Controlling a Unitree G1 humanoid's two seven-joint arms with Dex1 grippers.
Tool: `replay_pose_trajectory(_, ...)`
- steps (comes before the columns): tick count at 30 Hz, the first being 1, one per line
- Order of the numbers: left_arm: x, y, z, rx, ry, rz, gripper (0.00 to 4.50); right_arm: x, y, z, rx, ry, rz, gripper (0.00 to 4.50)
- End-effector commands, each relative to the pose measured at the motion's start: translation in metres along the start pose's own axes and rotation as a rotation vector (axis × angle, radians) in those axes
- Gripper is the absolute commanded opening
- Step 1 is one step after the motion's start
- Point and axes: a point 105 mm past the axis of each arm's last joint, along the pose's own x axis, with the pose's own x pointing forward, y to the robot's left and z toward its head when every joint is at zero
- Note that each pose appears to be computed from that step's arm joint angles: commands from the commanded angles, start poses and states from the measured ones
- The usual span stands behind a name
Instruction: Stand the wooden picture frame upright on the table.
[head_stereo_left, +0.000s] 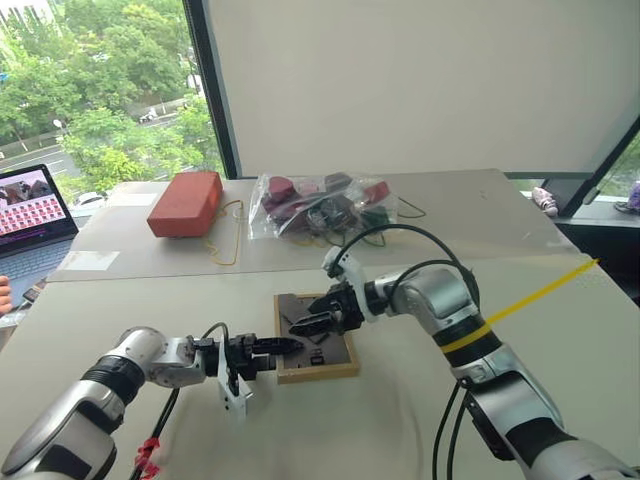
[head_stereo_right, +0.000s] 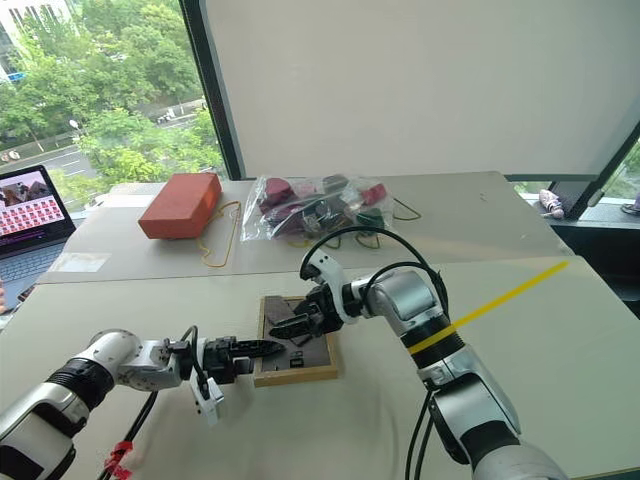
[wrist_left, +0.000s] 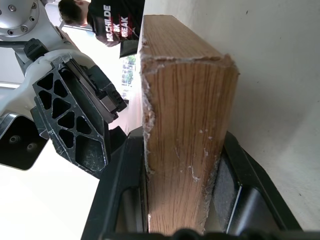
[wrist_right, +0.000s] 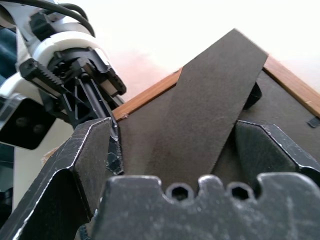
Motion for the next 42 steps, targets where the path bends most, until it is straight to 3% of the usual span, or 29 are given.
replay_pose_trajectory(1,0.001,-0.025,0.013,-0.063,-0.028,-0.078,1.17,-0.012,0.045,0.026,-0.030,-0.117,0.231,4.39)
replay_pose_trajectory(7,0.003,-0.026,0.014,-0.068,-0.027,-0.077,1.17,-0.039,0.037,0.026,-0.055,-0.193,0.153,4.39)
replay_pose_trajectory(12,0.003,-0.025,0.014,-0.073,-0.025,-0.071,1.17,-0.056,0.004,0.004,-0.088,-0.128,-0.087,4.39)
replay_pose_trajectory(16,0.003,-0.025,0.014,-0.075,-0.022,-0.070,1.17,-0.095,-0.020,-0.011,-0.111,-0.112,-0.296,4.39)
replay_pose_trajectory(21,0.002,-0.024,0.013,-0.080,-0.016,-0.071,1.17,-0.135,-0.017,-0.028,-0.627,-0.027,-0.516,4.39)
replay_pose_trajectory(23,0.002,-0.024,0.013,-0.082,-0.015,-0.072,1.17,-0.127,-0.008,-0.058,-0.960,0.158,-0.501,4.39)
replay_pose_trajectory(25,0.002,-0.023,0.012,-0.083,-0.014,-0.071,1.17,-0.115,0.001,-0.081,-1.192,0.254,-0.430,4.39)
replay_pose_trajectory(29,0.003,-0.019,0.010,-0.086,-0.015,-0.057,1.17,-0.080,0.023,-0.079,-1.543,0.138,-0.434,4.39)
replay_pose_trajectory(33,0.003,-0.010,0.008,-0.097,-0.010,-0.018,1.17,-0.055,0.037,-0.060,-1.666,-0.032,-0.479,4.39)
replay_pose_trajectory(37,0.004,-0.006,0.007,-0.111,-0.007,0.007,1.17,-0.047,0.040,-0.056,-1.698,-0.069,-0.477,4.39)
replay_pose_trajectory(42,0.004,-0.001,0.005,-0.129,0.003,0.030,1.17,-0.052,0.032,-0.056,-1.670,-0.063,-0.517,2.99)
